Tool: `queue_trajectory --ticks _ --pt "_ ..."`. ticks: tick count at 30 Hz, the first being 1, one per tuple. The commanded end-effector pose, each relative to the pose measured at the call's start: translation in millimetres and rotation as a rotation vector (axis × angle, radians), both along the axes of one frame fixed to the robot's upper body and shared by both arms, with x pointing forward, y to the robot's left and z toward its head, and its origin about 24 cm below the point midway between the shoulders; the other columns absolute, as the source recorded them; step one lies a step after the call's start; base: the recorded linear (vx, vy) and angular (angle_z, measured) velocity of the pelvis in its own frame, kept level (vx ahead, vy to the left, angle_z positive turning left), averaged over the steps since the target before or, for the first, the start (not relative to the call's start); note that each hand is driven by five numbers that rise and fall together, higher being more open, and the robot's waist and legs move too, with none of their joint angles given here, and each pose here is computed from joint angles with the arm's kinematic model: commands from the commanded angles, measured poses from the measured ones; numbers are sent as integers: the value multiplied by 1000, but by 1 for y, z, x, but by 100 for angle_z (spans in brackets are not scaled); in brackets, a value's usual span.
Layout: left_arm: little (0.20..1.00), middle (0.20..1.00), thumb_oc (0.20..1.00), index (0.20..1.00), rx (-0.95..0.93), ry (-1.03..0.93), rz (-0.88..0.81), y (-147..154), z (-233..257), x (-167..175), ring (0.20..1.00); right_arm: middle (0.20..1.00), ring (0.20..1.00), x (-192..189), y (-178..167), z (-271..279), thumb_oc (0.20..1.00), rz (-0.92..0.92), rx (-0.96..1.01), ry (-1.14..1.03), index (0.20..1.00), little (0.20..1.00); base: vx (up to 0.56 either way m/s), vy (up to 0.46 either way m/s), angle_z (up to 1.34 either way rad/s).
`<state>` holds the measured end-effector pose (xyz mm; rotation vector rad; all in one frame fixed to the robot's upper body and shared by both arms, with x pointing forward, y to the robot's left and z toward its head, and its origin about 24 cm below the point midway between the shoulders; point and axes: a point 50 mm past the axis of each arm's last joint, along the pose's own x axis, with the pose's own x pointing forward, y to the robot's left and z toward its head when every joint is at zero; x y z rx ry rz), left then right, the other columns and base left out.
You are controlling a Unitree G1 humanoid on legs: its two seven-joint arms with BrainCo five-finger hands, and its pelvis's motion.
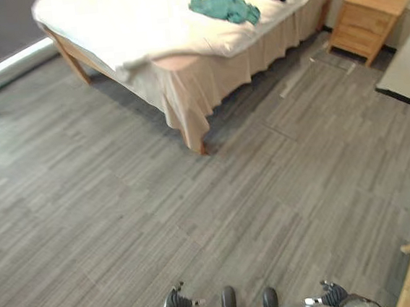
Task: Tidy up the quilt and then pick up the clothes from the bed and put them into the laundry hamper.
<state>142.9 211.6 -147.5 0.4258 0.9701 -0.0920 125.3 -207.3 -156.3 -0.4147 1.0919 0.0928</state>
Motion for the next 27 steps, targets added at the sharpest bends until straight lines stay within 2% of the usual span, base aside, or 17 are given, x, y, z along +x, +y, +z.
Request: queue_trajectory --ticks 1,7,10,14,16,17,18,21,27 --pt "1000 1000 1000 1000 -23 -25 78 3 1 0 1000 1000 1000 -20 15 -7 1000 -32 52 30 1000 1000 301 -43 -13" --pt "1000 1000 1000 1000 20 23 -20 0 -2 -2 1000 1000 1000 -30 5 -8 1000 -125 43 46 1000 1000 461 -114 7" --pt "1000 1000 1000 1000 21 61 6 4 -7 -16 1000 1000 1000 -49 4 -12 1000 -155 50 102 1000 1000 725 -227 16" --pt "1000 1000 1000 1000 29 80 46 7 -9 -26 1000 1000 1000 -52 -3 -12 1000 -120 14 122 1000 1000 555 -247 17" --pt "1000 1000 1000 1000 40 29 86 11 -4 -14 1000 1000 1000 -45 -5 -10 1000 -76 -9 103 1000 1000 549 -432 22" --pt "1000 1000 1000 1000 44 -29 91 11 2 3 1000 1000 1000 -23 -11 -5 1000 -48 -39 51 1000 1000 440 -321 -29" --pt "1000 1000 1000 1000 44 -29 92 11 2 3 1000 1000 1000 -23 -11 -5 1000 -48 -39 51 1000 1000 622 -166 -78" --pt "1000 1000 1000 1000 27 -109 67 0 9 21 1000 1000 1000 -3 -15 2 1000 54 -98 12 1000 1000 595 91 -66" --pt "1000 1000 1000 1000 5 -70 77 -5 3 10 1000 1000 1000 1 -1 1 1000 117 -100 -4 1000 1000 602 126 12"
